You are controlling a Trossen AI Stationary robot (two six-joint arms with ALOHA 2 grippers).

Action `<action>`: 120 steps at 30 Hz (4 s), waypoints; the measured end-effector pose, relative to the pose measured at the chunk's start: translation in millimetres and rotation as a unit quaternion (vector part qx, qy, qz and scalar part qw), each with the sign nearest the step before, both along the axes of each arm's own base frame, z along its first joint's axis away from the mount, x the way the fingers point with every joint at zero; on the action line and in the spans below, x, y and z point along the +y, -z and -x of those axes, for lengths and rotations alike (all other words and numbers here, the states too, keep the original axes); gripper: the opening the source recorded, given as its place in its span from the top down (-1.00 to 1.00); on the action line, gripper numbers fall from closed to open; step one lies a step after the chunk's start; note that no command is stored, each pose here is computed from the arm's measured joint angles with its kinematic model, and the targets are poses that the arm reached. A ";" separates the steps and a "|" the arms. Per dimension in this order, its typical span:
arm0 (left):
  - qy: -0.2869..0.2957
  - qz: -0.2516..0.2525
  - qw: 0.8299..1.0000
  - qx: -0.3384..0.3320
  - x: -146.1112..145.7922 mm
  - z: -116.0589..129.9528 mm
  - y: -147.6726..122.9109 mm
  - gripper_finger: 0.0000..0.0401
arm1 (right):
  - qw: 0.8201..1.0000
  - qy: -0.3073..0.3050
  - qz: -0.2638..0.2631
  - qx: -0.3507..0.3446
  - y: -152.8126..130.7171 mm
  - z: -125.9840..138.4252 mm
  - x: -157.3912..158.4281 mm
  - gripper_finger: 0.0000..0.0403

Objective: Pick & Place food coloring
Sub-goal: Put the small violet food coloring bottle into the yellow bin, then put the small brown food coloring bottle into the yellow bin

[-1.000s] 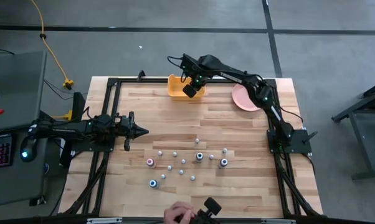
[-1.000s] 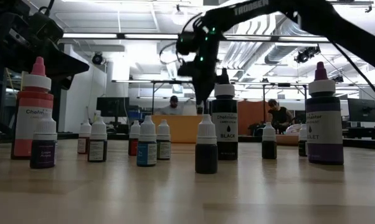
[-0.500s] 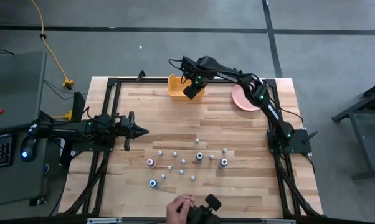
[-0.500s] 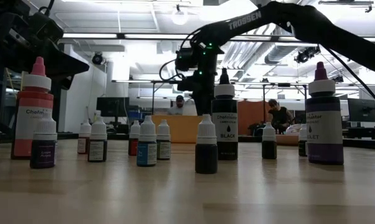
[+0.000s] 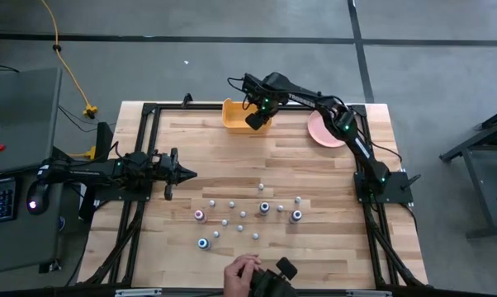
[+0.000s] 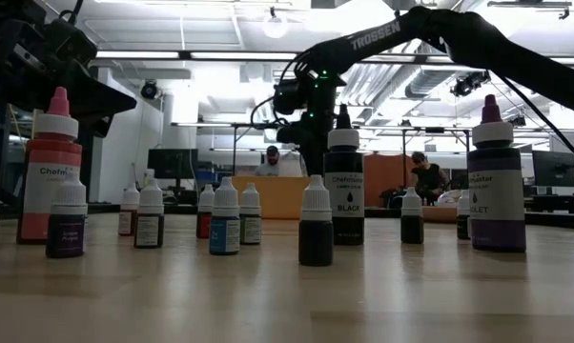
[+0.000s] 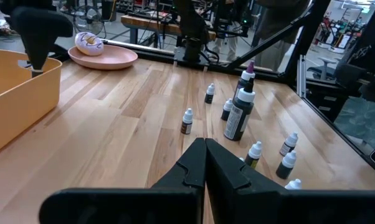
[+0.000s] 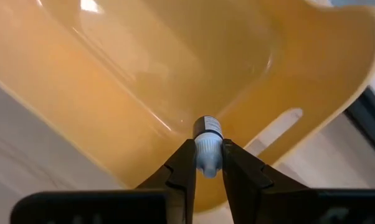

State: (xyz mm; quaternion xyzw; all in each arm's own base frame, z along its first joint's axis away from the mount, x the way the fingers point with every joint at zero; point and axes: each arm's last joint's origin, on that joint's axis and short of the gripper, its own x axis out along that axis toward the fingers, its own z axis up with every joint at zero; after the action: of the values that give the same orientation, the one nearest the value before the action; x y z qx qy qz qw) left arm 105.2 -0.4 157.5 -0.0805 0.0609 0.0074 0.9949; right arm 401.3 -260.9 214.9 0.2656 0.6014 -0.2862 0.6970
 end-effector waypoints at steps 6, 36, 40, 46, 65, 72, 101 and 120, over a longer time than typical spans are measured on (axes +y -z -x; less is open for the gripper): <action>0.000 0.000 1.000 0.000 0.0 0.0 -0.1 1.00 | 1.000 -0.002 -0.012 0.009 9.0 -1.2 -0.3 0.71; -0.001 0.000 1.000 0.000 0.1 0.0 0.0 1.00 | 1.000 -0.013 0.003 0.009 7.0 -2.1 -1.1 0.58; -0.001 0.000 1.000 0.000 0.0 0.0 0.0 1.00 | 1.000 -0.016 0.020 -0.015 -9.7 -6.4 -0.3 0.58; -0.001 0.000 1.000 0.000 0.0 0.0 -0.1 1.00 | 0.996 -0.049 0.046 -0.056 -48.3 -4.2 17.4 0.58; -0.001 0.000 1.000 0.000 0.0 0.0 -0.1 1.00 | 0.942 -0.325 0.072 -0.042 -155.3 25.9 166.4 0.58; -0.001 0.000 1.000 0.000 0.0 0.0 0.0 1.00 | 0.913 -0.401 0.038 -0.064 -155.8 18.4 211.2 0.58; 0.000 0.000 1.000 0.000 0.0 0.0 0.0 1.00 | 0.995 -0.010 -0.092 -0.034 -1.5 -8.5 256.5 0.30; 0.000 0.000 1.000 0.000 0.0 0.0 -0.1 1.00 | 0.995 0.019 -0.079 -0.054 37.2 -4.9 252.5 0.06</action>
State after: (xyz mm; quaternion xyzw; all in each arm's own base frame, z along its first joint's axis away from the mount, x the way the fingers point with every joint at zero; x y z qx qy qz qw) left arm 105.2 -0.4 157.6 -0.0805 0.0608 0.0072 0.9949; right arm 406.2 -8.4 177.7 0.3461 0.5783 -0.2365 0.6998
